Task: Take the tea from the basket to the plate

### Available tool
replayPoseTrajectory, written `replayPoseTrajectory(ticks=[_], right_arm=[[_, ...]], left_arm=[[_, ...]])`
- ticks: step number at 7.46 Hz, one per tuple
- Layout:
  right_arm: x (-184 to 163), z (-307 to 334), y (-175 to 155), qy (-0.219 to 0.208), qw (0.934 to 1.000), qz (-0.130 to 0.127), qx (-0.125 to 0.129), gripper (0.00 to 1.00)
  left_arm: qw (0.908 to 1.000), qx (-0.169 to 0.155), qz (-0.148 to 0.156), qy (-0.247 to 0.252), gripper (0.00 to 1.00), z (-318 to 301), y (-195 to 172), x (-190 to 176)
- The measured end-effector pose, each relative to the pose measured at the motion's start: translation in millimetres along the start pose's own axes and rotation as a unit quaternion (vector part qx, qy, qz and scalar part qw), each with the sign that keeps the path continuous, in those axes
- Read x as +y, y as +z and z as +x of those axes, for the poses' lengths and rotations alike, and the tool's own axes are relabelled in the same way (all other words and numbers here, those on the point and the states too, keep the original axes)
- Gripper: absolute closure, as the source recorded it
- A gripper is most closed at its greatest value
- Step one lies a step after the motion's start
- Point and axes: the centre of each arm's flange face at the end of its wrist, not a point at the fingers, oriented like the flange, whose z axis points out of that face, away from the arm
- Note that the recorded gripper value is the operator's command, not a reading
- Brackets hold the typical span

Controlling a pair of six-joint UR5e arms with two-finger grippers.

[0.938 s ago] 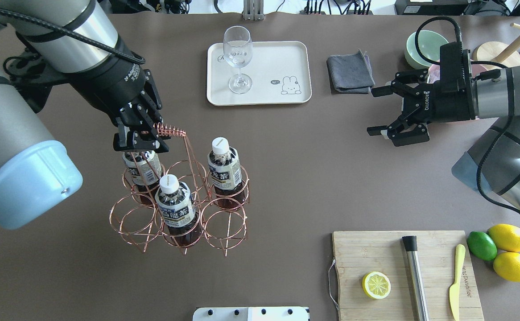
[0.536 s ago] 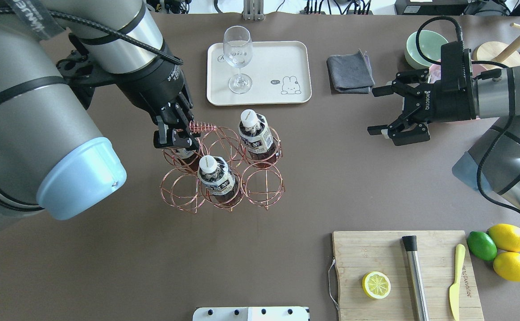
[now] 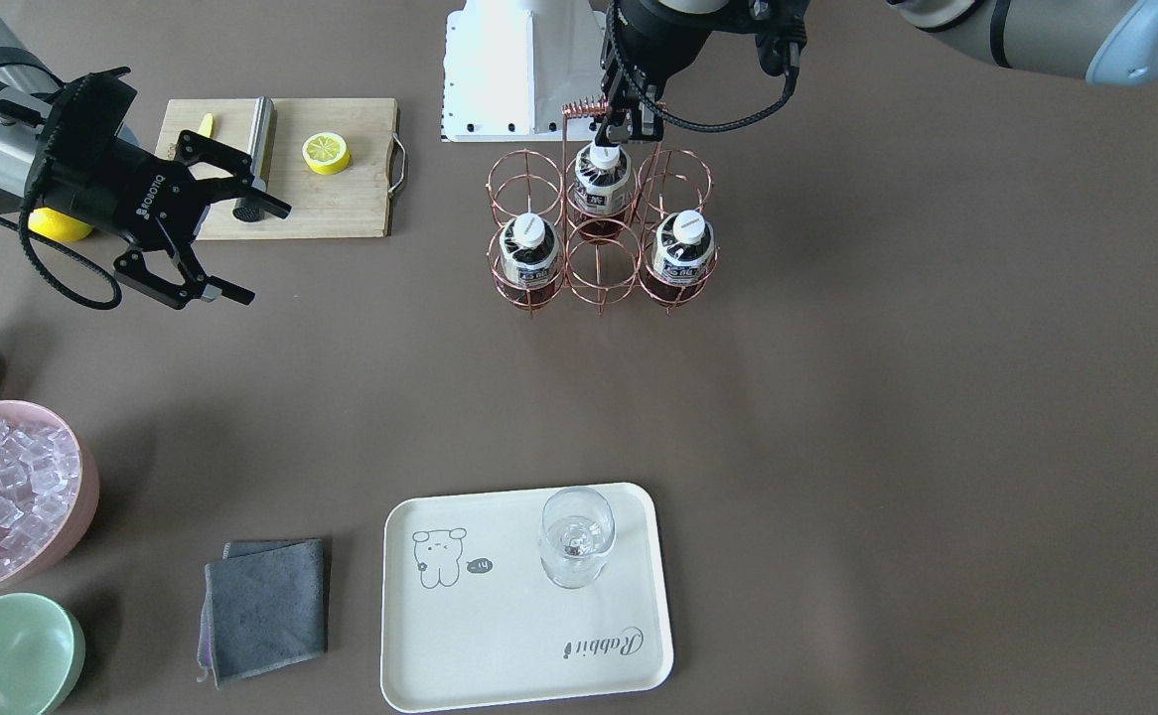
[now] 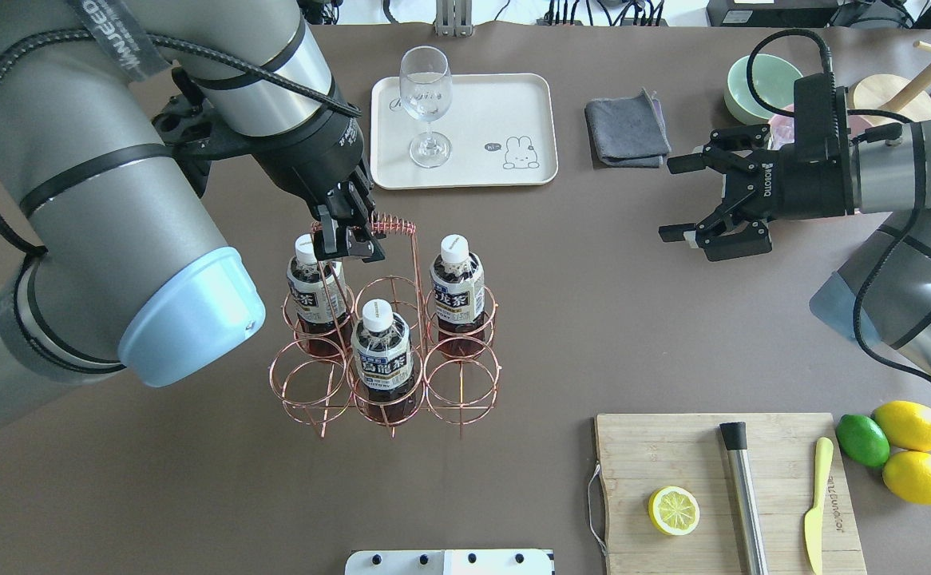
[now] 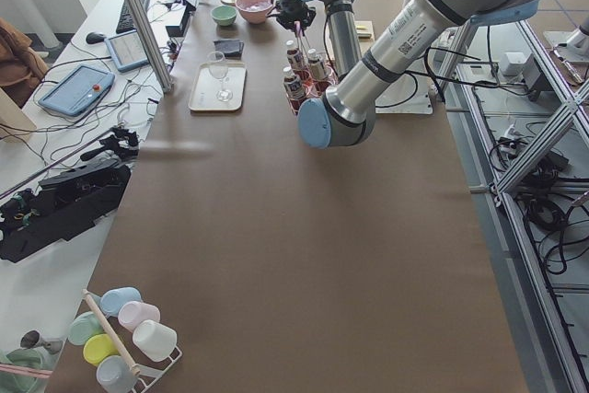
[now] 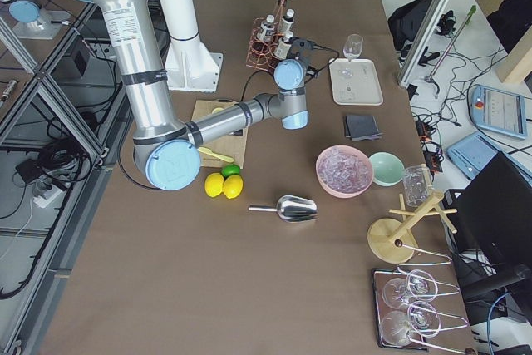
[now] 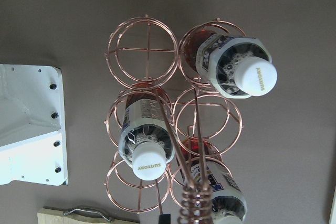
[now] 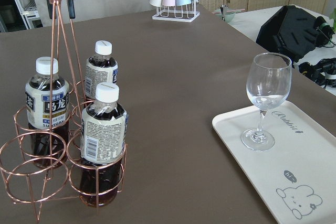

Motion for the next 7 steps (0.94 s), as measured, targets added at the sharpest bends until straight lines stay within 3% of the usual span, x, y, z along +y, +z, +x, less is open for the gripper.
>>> replayPoseTrajectory(ticks=[3, 7], right_arm=[[0.3, 0.1, -1.3, 0.000, 1.0000, 0.004, -0.001, 0.00], [19.2, 8.9, -1.9, 0.002, 0.9994, 0.033, 0.000, 0.00]], left_arm=[[1.0000, 0.006, 0.001, 0.002, 1.00, 5.5, 8.7, 12.4], [0.9998, 0.019, 0.008, 0.006, 1.00, -23.2, 48.4, 33.8]])
